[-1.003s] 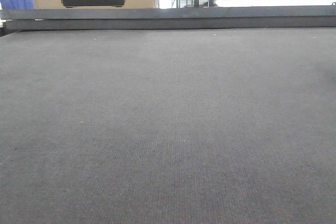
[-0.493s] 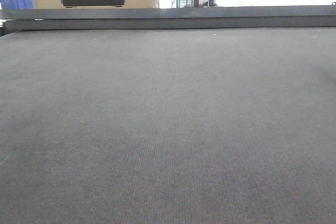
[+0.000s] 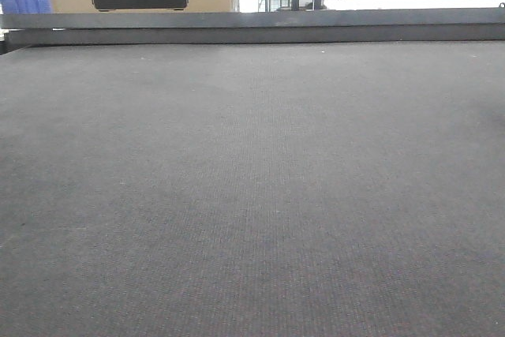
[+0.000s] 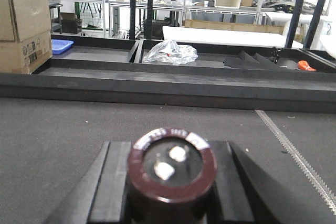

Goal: Place cylindrical capacitor in blue bin on shelf
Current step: 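Close the left gripper on the orange cylinder and lift it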

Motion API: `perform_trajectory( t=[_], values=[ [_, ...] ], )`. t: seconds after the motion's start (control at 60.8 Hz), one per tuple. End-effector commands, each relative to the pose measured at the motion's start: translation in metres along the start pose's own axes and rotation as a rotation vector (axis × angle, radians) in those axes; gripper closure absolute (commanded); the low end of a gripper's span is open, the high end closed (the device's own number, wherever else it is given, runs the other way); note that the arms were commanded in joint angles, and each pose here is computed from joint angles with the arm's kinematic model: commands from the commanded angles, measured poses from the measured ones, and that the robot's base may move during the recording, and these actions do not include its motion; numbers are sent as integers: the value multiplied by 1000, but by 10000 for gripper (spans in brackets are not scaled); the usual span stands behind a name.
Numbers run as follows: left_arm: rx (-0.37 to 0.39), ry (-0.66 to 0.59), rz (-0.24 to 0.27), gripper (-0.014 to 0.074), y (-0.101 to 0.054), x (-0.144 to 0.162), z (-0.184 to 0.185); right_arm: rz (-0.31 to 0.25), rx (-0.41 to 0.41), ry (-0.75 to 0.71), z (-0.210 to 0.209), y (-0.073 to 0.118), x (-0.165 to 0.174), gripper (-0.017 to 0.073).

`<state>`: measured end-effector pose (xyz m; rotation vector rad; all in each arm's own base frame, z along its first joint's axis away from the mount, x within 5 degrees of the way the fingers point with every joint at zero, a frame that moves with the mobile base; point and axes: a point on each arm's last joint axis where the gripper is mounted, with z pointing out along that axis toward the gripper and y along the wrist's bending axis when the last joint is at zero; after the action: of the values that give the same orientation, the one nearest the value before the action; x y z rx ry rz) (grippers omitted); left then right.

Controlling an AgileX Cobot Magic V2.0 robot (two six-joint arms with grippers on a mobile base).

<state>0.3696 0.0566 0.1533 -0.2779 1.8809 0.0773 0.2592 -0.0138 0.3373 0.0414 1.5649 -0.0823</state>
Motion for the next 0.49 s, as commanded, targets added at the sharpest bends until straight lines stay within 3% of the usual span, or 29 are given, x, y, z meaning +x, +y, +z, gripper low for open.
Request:
perform_trajectory(
  t=[0.0,0.115,0.329,0.378,0.477],
  values=[
    [-6,-26,-10,-9,1,-3,6,-24,-7,-26,-2,1,-3,712],
    [16,-22,19,-9,-1,-1,15,-24,-7,-26,-2,1,-3,712],
    [16,-20,17,-1,-2,-2,23,-24,-7,-26,-2,1,-3,712],
    [17,-27,17,25,-2,-4,23,-24,-7,-26,-2,1,-3,712],
    [15,-36,16,181,-1,-7,24,-24,-7,-26,-2,1,-3,712]
  ],
)
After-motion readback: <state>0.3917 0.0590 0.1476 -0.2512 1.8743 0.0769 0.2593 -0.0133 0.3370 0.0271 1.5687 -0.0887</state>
